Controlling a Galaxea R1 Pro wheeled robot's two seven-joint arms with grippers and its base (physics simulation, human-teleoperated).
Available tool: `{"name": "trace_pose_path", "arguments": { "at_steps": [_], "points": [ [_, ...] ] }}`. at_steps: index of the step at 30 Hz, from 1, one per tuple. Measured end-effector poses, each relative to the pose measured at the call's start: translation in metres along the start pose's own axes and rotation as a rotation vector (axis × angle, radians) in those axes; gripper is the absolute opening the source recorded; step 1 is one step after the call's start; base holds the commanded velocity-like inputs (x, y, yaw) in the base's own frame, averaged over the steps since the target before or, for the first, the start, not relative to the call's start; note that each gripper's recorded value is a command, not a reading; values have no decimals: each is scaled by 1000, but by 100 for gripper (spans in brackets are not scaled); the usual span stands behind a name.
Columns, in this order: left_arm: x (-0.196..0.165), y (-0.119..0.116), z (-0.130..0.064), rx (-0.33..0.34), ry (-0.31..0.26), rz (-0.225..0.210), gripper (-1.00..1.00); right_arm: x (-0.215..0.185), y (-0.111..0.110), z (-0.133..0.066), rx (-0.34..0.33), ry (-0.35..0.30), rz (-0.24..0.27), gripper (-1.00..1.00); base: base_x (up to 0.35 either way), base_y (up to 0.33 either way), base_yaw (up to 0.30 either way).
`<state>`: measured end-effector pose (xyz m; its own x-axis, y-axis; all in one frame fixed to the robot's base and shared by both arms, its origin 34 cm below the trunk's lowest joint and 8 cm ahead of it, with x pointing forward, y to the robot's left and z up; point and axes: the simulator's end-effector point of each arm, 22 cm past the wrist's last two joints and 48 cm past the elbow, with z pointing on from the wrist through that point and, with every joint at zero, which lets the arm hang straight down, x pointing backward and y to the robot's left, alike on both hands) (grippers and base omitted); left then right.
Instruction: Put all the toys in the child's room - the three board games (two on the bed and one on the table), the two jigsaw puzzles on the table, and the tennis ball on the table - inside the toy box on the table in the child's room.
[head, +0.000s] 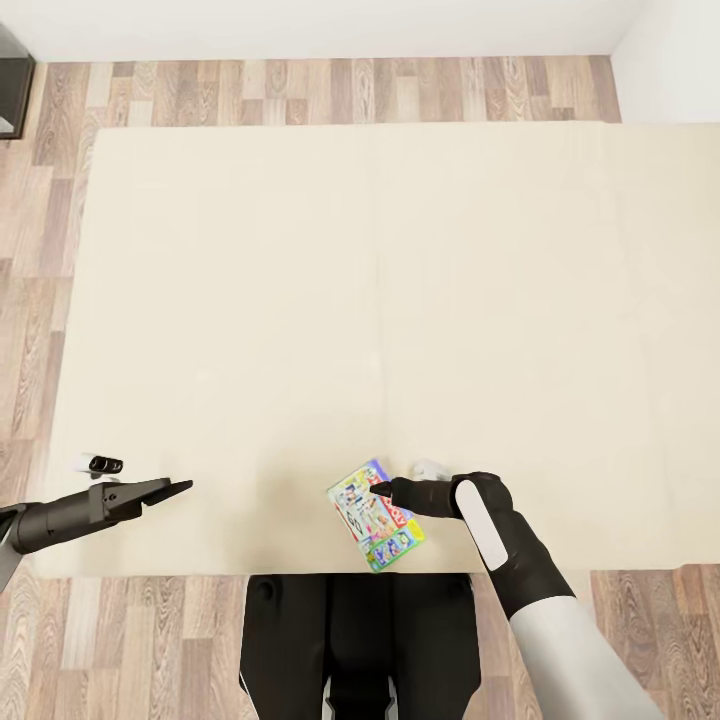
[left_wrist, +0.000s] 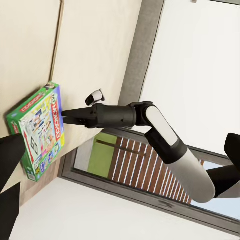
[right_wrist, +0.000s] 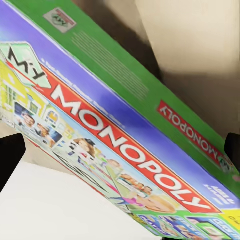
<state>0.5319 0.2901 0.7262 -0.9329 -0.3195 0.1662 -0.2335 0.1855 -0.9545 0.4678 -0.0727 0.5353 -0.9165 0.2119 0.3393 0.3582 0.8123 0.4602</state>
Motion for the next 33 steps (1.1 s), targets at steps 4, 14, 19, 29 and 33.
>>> {"name": "trace_pose_path", "arguments": {
  "at_steps": [4, 14, 19, 29, 33],
  "points": [
    [0, 0, 0, 0, 0, 0, 100, 0, 0, 0, 0, 0, 0, 100, 0, 115, 0],
    [0, 0, 0, 1, 0, 0, 100, 0, 0, 0, 0, 0, 0, 100, 0, 106, 0],
    [0, 0, 0, 1, -1, 0, 100, 0, 0, 0, 0, 0, 0, 100, 0, 110, 0],
    [0, 0, 0, 1, -1, 0, 100, 0, 1, 0, -1, 0, 0, 100, 0, 132, 0],
    [0, 0, 0, 1, 0, 0, 100, 0, 1, 0, -1, 0, 0, 100, 0, 103, 0]
  ]
}}
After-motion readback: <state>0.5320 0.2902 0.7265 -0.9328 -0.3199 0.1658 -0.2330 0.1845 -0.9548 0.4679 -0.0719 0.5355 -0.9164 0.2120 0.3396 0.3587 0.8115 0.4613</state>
